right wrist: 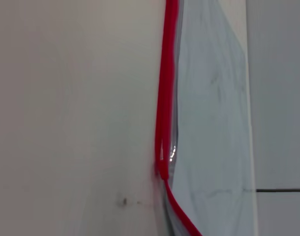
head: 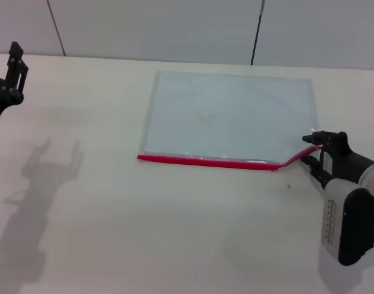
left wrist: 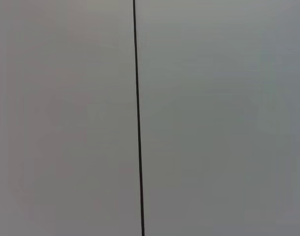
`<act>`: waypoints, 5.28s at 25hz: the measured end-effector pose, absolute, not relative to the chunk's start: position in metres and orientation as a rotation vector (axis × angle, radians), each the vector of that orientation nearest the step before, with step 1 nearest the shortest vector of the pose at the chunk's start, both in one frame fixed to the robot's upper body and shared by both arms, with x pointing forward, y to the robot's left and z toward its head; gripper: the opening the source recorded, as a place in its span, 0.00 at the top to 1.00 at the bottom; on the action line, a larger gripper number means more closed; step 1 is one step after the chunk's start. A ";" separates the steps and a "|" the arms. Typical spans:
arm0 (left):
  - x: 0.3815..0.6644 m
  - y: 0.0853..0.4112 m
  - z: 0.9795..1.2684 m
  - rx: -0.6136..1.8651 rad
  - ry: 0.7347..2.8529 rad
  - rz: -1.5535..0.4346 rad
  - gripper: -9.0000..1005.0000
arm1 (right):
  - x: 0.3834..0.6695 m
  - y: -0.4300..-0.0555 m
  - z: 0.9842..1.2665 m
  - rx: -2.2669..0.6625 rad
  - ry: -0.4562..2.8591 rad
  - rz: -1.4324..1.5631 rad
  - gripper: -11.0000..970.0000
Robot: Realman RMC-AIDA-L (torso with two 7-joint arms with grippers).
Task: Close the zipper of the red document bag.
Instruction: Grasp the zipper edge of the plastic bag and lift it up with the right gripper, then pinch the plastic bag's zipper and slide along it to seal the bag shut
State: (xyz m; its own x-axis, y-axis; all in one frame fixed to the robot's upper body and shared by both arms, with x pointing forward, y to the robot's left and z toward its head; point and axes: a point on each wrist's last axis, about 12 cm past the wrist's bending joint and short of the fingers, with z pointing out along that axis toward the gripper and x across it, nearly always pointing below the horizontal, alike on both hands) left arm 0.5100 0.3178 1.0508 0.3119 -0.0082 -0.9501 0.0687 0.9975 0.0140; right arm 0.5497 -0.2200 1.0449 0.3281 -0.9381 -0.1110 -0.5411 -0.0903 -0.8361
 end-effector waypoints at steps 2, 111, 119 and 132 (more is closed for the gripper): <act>0.510 0.318 1.051 0.055 1.252 -0.050 0.41 | 0.552 -0.221 1.045 -1.748 1.350 -0.558 0.56; 0.549 0.127 1.024 1.331 1.397 0.169 0.43 | 0.566 -0.169 1.076 -1.787 1.391 -0.405 0.97; 0.546 0.125 1.026 1.347 1.337 0.191 0.44 | 0.567 -0.166 1.077 -1.793 1.381 -0.404 0.97; 0.541 0.129 1.025 1.342 1.264 0.200 0.46 | 0.565 -0.161 1.078 -1.800 1.358 -0.400 0.97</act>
